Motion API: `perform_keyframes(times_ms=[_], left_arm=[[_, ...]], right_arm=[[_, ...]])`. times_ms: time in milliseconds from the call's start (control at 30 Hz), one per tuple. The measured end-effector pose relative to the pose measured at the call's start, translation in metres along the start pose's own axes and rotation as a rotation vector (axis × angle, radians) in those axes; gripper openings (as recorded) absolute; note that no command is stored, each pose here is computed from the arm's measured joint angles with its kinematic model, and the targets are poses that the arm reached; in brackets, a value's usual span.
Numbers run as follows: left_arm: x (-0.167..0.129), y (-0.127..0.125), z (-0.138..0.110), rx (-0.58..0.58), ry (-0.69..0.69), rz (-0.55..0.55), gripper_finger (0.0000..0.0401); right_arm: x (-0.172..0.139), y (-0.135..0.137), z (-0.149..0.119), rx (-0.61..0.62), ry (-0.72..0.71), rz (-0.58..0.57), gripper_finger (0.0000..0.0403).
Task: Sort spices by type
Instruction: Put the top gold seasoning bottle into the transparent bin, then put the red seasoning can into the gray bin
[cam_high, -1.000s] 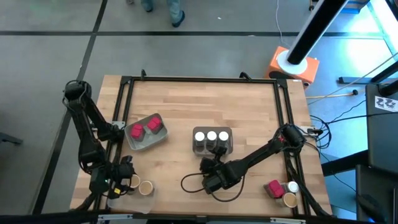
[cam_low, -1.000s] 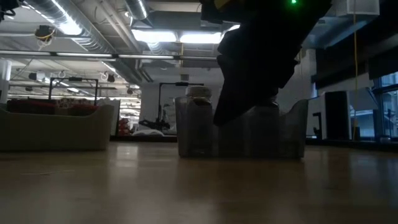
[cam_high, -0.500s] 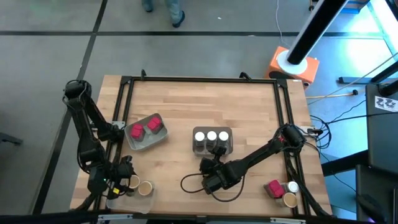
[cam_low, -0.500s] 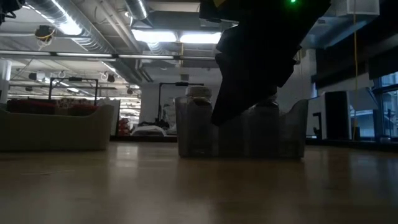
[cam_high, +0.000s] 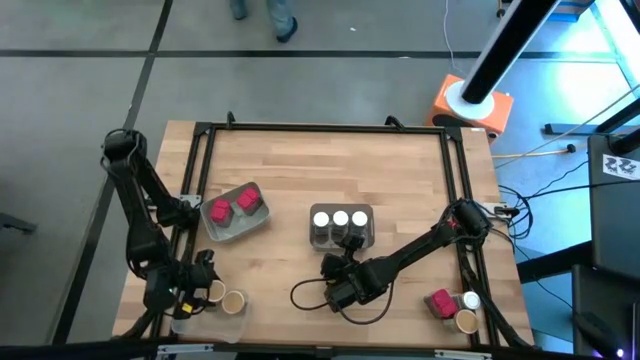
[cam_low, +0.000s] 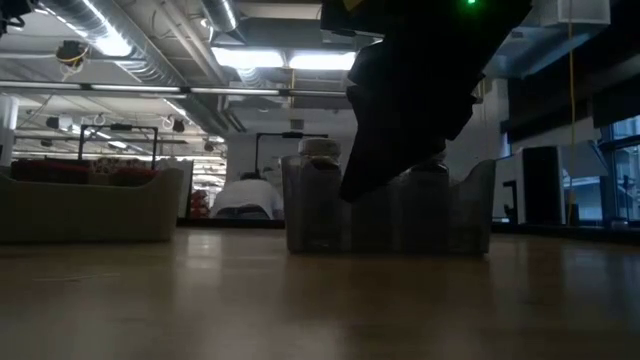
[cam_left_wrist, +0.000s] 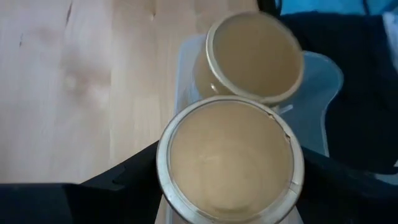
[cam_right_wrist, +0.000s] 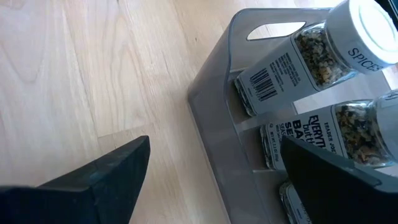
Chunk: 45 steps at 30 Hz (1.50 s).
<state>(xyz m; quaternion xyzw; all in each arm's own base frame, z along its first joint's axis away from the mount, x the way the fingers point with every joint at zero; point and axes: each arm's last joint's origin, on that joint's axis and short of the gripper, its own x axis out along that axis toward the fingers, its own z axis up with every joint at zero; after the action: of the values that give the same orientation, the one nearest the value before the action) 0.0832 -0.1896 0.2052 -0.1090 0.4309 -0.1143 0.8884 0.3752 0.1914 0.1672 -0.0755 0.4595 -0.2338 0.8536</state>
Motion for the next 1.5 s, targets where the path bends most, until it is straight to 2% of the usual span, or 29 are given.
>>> perform_keyframes(times_ms=[300,567,733,900,1033,1167,1367,1500], left_arm=[[0.004,0.0,-0.002,0.01,0.007,0.018,0.0282],[0.003,0.0,-0.003,-0.01,0.04,-0.002,0.035],[-0.007,-0.001,0.004,0.019,0.09,-0.081,0.0362],[-0.028,-0.002,0.024,0.04,0.022,-0.172,0.0363],[-0.045,0.002,0.041,0.045,-0.089,-0.212,0.0363],[-0.054,0.002,0.05,0.006,-0.183,-0.271,0.0363],[-0.049,-0.008,0.055,0.075,-0.265,-0.283,0.0363],[-0.041,-0.012,0.056,0.161,-0.302,-0.231,0.0363]], right_arm=[[0.0,0.0,0.0,0.0,-0.002,-0.003,0.036],[0.0,0.0,0.0,0.0,-0.003,-0.003,0.036],[0.0,0.0,0.0,0.0,-0.003,-0.003,0.036],[0.0,0.0,0.0,0.001,-0.003,-0.002,0.036],[0.0,0.0,0.0,0.0,-0.003,-0.003,0.036],[0.0,0.0,-0.001,-0.003,0.018,0.019,0.036],[0.002,0.002,0.004,0.042,-0.005,0.046,0.036],[-0.002,0.0,0.004,-0.025,0.03,0.086,0.036]])
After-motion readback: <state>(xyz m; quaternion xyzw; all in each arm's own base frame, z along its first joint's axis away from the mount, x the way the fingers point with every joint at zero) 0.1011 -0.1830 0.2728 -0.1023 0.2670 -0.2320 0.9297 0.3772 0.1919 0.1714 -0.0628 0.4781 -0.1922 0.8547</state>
